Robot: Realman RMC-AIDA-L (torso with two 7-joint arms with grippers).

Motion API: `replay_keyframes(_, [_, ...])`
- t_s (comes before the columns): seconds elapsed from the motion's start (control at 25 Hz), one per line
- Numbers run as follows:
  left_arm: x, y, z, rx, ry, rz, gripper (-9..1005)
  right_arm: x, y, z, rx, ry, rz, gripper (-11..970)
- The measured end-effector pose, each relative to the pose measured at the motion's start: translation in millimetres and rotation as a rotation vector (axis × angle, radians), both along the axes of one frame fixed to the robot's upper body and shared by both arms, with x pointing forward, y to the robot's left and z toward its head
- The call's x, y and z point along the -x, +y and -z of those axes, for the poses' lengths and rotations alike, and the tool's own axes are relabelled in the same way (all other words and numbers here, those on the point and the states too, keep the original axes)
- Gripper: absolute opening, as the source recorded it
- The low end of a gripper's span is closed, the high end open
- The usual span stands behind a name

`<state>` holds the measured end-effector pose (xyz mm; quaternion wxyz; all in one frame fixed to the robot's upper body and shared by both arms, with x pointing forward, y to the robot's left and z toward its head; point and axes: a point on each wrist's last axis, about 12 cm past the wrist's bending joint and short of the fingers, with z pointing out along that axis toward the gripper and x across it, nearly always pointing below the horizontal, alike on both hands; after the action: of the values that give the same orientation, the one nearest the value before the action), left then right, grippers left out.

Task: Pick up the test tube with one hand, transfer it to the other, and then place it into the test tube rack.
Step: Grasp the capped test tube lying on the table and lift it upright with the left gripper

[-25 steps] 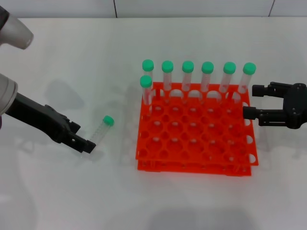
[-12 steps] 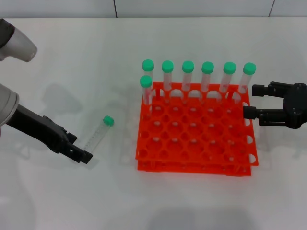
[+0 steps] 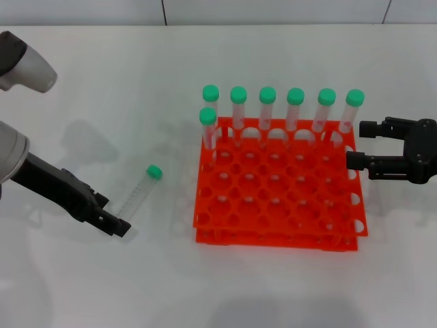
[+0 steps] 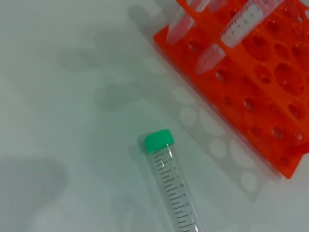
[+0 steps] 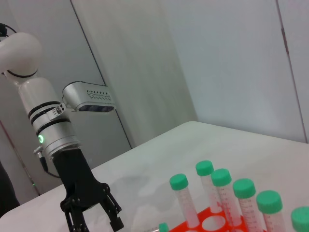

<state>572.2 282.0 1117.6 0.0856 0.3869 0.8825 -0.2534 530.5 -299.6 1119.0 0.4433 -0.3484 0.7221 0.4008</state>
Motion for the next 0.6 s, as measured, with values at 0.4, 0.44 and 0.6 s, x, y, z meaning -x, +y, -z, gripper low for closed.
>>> replay_keyframes(0.4, [-0.5,0.0,1.3,-0.002,-0.002,-0.003,858,0.5,0.7,-0.5,-0.009,-0.002,-0.001,827])
replay_keyframes(0.44, [-0.3,-0.5,1.9,-0.001,0.001,-0.003,856,0.5,0.7,-0.6,-0.008,-0.003,-0.002,827])
replay_keyframes(0.6, [-0.9,-0.6,2.3,-0.002,-0.001,-0.004,848,0.8,0.6,-0.5,-0.008,-0.002,-0.002,826])
